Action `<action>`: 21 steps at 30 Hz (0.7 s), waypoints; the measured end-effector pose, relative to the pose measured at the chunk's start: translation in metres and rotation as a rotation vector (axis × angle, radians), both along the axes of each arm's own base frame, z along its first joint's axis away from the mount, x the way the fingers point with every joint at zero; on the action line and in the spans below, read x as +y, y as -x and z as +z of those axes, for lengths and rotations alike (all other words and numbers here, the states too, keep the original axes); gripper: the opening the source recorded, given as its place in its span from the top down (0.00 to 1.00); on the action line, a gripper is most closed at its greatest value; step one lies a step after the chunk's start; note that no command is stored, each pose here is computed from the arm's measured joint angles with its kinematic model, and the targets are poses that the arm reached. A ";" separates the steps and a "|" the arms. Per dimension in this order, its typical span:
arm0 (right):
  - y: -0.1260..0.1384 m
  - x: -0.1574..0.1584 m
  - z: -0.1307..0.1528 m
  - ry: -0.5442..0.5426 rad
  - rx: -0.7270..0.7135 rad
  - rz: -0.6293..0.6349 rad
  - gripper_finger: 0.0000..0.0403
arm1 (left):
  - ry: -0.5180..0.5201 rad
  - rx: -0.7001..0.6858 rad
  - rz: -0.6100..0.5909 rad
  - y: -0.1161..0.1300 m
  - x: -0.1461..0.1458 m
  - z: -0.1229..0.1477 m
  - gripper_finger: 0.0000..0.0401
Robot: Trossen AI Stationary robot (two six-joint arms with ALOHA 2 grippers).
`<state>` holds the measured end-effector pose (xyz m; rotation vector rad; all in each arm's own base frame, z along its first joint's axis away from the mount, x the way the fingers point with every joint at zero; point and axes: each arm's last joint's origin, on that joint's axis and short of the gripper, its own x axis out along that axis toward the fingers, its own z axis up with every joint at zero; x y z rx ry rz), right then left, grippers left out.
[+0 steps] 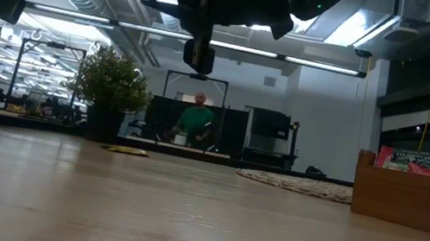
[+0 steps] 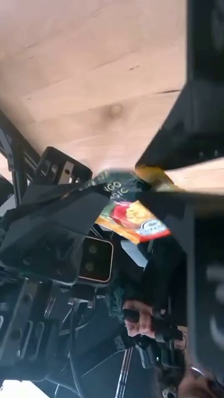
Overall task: Pick & Place Tea
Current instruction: Put the top orange tea bag into the right slot of the wooden organizer
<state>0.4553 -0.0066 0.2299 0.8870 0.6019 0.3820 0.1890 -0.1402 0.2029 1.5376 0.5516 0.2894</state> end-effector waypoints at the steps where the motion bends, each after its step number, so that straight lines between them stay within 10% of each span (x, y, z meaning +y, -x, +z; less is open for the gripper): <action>1: 0.000 0.000 0.000 0.003 -0.002 0.001 0.88 | 0.000 0.000 0.000 0.000 0.000 0.000 0.98; 13: 0.004 0.009 -0.006 -0.005 0.061 0.079 0.98 | 0.168 -0.140 0.082 0.001 0.001 0.001 0.87; 21: 0.017 0.031 -0.009 0.072 0.185 0.114 0.99 | 0.533 -0.345 0.111 0.003 0.006 0.010 0.76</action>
